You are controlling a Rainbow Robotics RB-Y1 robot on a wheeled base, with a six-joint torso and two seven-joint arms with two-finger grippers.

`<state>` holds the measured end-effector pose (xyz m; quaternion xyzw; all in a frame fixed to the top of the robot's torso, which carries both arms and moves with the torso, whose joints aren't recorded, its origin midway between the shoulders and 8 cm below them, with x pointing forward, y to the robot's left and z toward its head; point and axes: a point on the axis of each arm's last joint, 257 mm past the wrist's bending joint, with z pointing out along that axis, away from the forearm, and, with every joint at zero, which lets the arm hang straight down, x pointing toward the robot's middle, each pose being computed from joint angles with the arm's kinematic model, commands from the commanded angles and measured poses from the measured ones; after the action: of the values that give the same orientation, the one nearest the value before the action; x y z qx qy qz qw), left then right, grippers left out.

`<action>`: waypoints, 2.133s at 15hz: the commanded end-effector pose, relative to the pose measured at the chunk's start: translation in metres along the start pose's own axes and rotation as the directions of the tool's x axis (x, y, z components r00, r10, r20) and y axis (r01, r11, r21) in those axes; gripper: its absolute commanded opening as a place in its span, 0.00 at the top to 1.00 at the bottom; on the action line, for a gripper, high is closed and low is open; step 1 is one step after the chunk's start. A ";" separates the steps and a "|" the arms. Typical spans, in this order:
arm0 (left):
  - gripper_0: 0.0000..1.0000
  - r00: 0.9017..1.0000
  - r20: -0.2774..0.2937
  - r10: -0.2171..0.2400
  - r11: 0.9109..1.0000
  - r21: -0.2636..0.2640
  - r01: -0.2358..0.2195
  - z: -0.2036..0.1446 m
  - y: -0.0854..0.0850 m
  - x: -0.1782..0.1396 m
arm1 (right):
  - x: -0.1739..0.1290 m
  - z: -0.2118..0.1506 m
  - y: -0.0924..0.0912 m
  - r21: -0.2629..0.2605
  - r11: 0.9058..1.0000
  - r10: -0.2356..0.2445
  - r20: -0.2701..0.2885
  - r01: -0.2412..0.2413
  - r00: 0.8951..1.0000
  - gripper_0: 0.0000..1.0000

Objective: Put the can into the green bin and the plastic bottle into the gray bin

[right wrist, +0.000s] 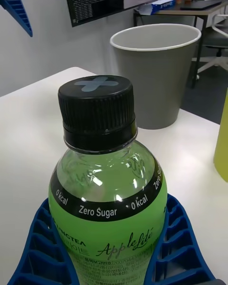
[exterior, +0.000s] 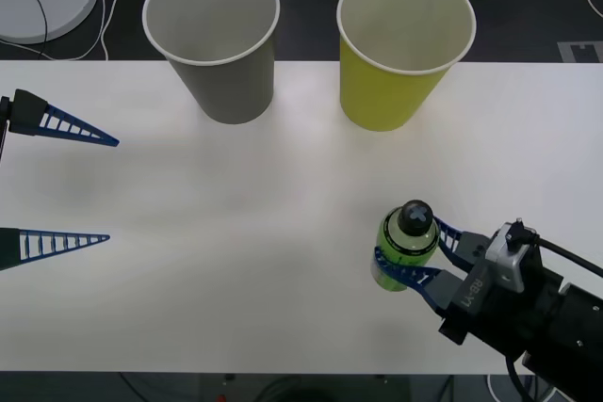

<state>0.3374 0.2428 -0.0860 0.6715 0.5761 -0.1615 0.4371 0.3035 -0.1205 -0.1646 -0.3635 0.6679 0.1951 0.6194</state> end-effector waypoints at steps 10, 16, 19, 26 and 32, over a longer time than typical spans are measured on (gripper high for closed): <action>0.00 1.000 0.000 0.000 1.000 0.000 0.000 0.000 0.000 0.000 | -0.044 0.013 0.007 0.069 0.997 0.032 -0.051 -0.028 0.998 1.00; 0.00 1.000 0.000 0.000 1.000 0.000 0.000 0.000 0.000 0.000 | -0.029 0.028 -0.003 0.121 0.990 0.093 -0.140 -0.076 0.986 1.00; 0.00 1.000 0.000 0.000 1.000 0.000 0.000 0.000 0.000 0.000 | -0.028 0.034 -0.008 0.136 0.985 0.132 -0.167 -0.110 0.977 1.00; 0.00 1.000 0.000 0.000 1.000 0.000 0.000 0.000 0.000 0.000 | -0.040 0.055 -0.019 0.173 0.970 0.207 -0.199 -0.173 0.958 1.00; 0.00 1.000 0.000 0.000 1.000 0.000 0.000 0.000 0.000 0.000 | -0.067 0.070 -0.018 0.151 0.971 0.212 -0.164 -0.188 0.964 1.00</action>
<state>0.3374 0.2428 -0.0860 0.6715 0.5761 -0.1615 0.4371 0.3611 -0.0680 -0.1095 -0.2682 0.7659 0.1783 0.5565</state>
